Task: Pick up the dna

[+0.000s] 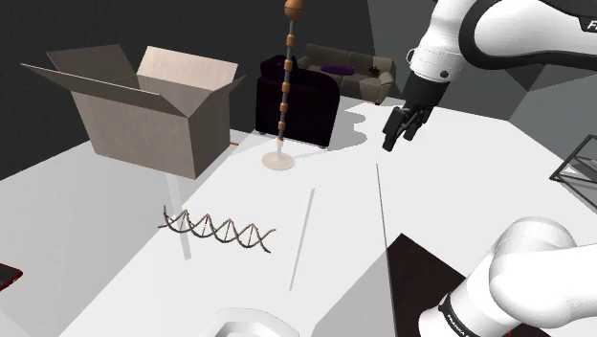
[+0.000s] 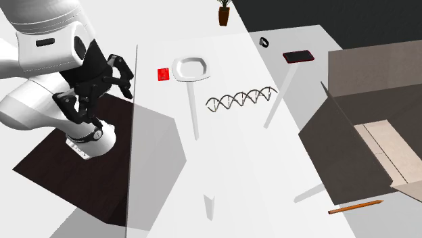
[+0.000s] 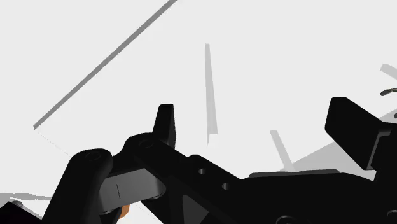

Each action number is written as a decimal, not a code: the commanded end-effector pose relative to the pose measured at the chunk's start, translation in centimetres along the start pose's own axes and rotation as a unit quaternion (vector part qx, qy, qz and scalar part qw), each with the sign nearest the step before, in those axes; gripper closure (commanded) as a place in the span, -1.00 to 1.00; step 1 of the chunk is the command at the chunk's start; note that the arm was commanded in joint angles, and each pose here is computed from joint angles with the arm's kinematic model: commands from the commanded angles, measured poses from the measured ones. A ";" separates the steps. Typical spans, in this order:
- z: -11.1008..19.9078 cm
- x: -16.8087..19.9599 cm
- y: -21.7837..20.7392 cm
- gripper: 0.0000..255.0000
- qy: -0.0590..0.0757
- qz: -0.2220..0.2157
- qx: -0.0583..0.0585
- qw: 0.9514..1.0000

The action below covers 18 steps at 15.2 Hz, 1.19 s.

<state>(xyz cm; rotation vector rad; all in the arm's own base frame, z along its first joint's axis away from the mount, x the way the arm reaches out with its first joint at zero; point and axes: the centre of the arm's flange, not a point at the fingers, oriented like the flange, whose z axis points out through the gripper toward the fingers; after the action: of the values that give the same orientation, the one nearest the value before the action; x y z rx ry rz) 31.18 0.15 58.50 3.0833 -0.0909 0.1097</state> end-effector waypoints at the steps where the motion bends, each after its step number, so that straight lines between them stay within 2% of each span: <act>1: 0.0 0.0 0.0 -1.00 0.000 0.000 0.000 1.000; 18: 8.8 11.8 -18.2 -1.00 -0.039 -0.060 -0.013 0.997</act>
<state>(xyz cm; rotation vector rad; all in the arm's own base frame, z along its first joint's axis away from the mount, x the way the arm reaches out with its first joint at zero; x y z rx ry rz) 44.19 15.78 49.84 3.0590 0.0797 -0.0075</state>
